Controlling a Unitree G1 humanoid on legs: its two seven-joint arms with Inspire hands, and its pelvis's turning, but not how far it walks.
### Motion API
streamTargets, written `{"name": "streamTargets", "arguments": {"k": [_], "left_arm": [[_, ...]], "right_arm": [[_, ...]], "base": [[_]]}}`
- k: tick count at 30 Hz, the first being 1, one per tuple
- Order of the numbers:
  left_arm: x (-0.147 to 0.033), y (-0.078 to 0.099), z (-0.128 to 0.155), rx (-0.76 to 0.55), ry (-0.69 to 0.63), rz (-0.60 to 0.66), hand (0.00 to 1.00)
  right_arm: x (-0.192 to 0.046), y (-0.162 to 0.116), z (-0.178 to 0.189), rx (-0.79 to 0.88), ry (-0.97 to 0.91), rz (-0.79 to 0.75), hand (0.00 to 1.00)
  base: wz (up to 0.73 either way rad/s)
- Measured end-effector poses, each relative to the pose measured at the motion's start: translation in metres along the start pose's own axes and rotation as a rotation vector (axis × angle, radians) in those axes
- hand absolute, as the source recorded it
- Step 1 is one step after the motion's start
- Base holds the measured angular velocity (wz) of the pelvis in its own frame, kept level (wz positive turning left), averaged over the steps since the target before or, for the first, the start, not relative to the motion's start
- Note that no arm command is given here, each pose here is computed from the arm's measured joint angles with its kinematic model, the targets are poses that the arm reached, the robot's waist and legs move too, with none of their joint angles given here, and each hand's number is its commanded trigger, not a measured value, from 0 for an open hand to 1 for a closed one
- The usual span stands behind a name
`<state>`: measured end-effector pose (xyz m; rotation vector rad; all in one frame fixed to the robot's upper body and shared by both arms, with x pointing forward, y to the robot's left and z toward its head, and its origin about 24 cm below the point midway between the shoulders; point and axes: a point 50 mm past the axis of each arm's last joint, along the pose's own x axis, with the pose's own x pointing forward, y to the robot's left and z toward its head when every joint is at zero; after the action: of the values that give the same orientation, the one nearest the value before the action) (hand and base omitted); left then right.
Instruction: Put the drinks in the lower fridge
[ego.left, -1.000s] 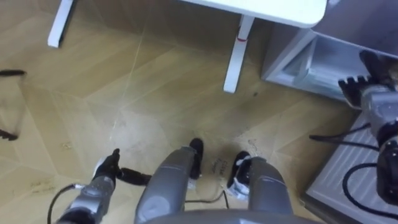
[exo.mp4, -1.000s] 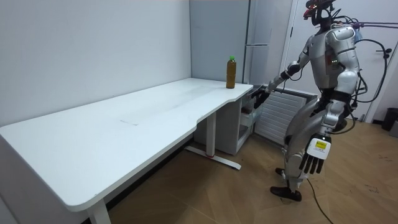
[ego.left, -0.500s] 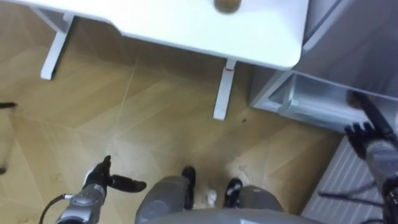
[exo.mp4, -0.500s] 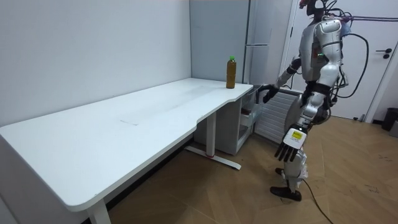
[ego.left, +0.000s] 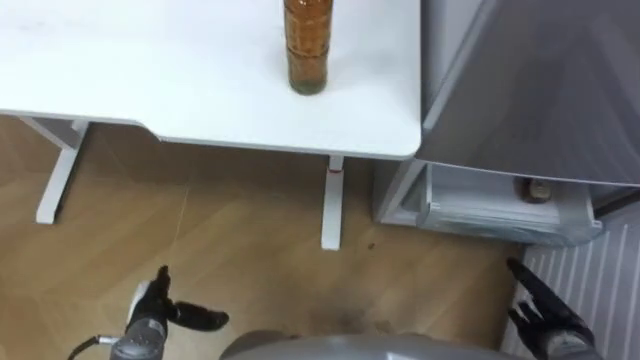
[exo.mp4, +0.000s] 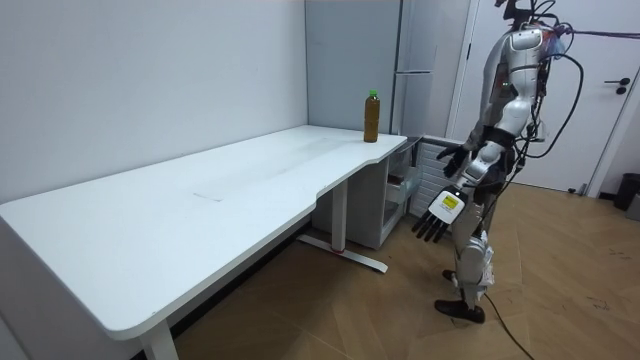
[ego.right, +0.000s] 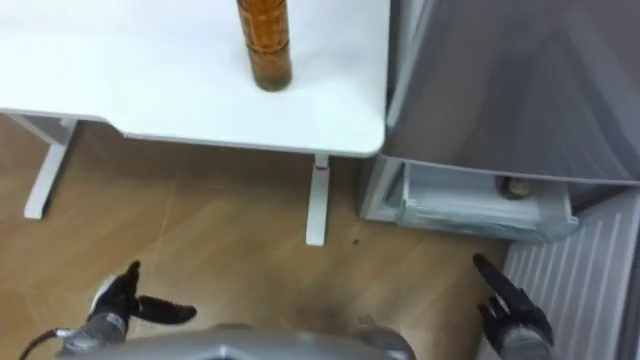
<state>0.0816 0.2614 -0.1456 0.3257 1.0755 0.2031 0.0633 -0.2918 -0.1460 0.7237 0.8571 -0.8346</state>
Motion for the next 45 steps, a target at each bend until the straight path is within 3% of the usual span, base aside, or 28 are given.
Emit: {"name": "streamTargets", "arguments": {"k": [6, 10, 14, 25, 30, 36, 41, 45], "left_arm": [[-0.006, 0.000, -0.019, -0.016, 0.052, 0.004, 0.00], [-0.008, -0.005, -0.027, -0.004, 0.084, 0.002, 0.00], [-0.010, -0.009, -0.039, 0.011, 0.139, 0.002, 0.00], [-0.010, -0.016, -0.038, 0.028, 0.143, -0.005, 0.00], [-0.010, -0.015, -0.039, -0.036, 0.153, 0.003, 0.00], [-0.011, -0.007, -0.042, -0.217, 0.176, 0.088, 0.00], [-0.011, 0.013, -0.045, -0.538, 0.208, 0.268, 0.00], [-0.011, 0.033, -0.033, -0.732, 0.149, 0.406, 0.00]], "right_arm": [[-0.008, -0.022, -0.027, -0.197, 0.120, -0.035, 0.00], [-0.015, -0.036, -0.043, -0.419, 0.222, -0.062, 0.00], [-0.017, -0.036, -0.059, -0.573, 0.293, -0.059, 0.00], [-0.013, -0.022, -0.061, -0.728, 0.278, -0.090, 0.00], [-0.011, -0.018, -0.059, -0.738, 0.270, -0.085, 0.00], [-0.012, -0.025, -0.056, -0.590, 0.247, -0.136, 0.00], [-0.017, -0.041, -0.056, -0.500, 0.240, -0.221, 0.00], [-0.023, -0.055, -0.056, -0.462, 0.236, -0.293, 0.00]], "base": [[0.00], [-0.05], [-0.14], [-0.03], [0.00], [0.02], [-0.04], [-0.03]]}}
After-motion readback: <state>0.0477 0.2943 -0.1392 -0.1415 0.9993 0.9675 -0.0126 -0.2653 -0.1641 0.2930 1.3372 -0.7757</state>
